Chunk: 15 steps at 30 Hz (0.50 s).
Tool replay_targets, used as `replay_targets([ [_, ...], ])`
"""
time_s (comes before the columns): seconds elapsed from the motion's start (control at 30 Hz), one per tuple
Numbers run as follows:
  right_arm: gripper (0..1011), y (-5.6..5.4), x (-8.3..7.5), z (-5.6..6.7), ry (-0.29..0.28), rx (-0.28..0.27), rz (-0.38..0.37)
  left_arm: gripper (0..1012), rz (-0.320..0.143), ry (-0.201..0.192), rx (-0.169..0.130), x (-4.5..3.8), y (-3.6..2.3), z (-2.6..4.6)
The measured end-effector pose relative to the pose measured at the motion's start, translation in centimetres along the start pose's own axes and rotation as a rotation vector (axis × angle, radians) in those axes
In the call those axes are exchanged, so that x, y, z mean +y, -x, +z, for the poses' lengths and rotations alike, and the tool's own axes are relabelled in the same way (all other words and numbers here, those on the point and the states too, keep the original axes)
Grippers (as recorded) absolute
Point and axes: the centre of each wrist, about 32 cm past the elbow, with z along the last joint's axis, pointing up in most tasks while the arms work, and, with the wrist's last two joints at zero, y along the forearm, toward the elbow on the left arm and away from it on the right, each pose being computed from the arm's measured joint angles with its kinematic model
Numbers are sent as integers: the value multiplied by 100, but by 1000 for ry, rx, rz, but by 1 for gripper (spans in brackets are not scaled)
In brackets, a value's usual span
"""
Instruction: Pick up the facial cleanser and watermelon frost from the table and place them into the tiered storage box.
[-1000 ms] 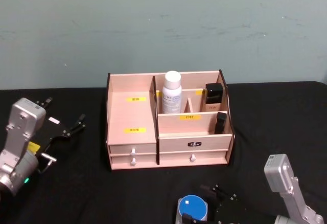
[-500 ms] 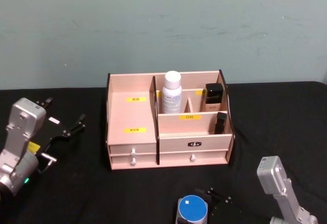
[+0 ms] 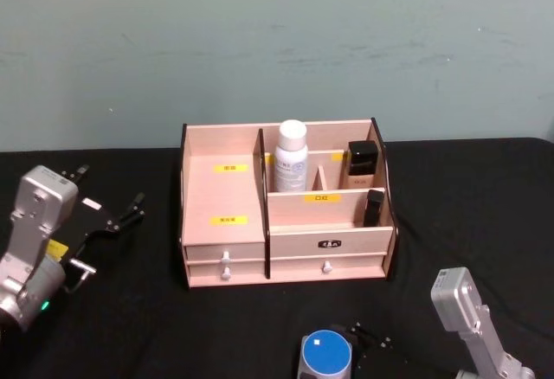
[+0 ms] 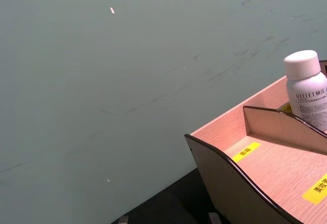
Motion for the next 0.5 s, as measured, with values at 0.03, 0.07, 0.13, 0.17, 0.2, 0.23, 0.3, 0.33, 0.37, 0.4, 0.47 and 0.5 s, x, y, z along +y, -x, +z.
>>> replay_targets([
  [0.03, 1003, 0, 0, 0, 0, 0, 0, 1010, 0, 0, 0, 0, 0, 0],
  [0.07, 1002, 1, 0, -3, 1, 1, 0, 1010, 0, 0, 0, 0, 0, 0],
  [0.13, 1002, 1, 0, -9, 3, 2, 1, 1010, 0, 0, 0, 0, 0, 0],
  [0.17, 1002, 0, 0, -11, 3, 2, 1, 1010, 0, 0, 0, 0, 0, 0],
  [0.2, 1002, 0, 1, -13, 4, 3, 1, 1010, 0, 0, 0, 0, 0, 0],
  [0.23, 1002, 0, 3, -18, 4, 4, 1, 1010, 0, 0, 0, 0, 0, 0],
  [0.3, 1002, 1, 6, -21, 4, 5, 1, 1010, 0, 0, 0, 0, 0, 0],
  [0.33, 1002, 0, 7, -22, 4, 5, 1, 1010, 0, 0, 0, 0, 0, 0],
  [0.37, 1002, 0, 10, -23, 4, 5, 1, 1010, 0, 0, 0, 0, 0, 0],
  [0.4, 1002, 0, 12, -23, 4, 6, 1, 1010, 0, 0, 0, 0, 0, 0],
  [0.47, 1002, 1, 16, -25, 5, 6, 2, 1010, 0, 0, 0, 0, 0, 0],
  [0.5, 1002, 2, 19, -27, 6, 6, 3, 1010, 0, 0, 0, 0, 0, 0],
])
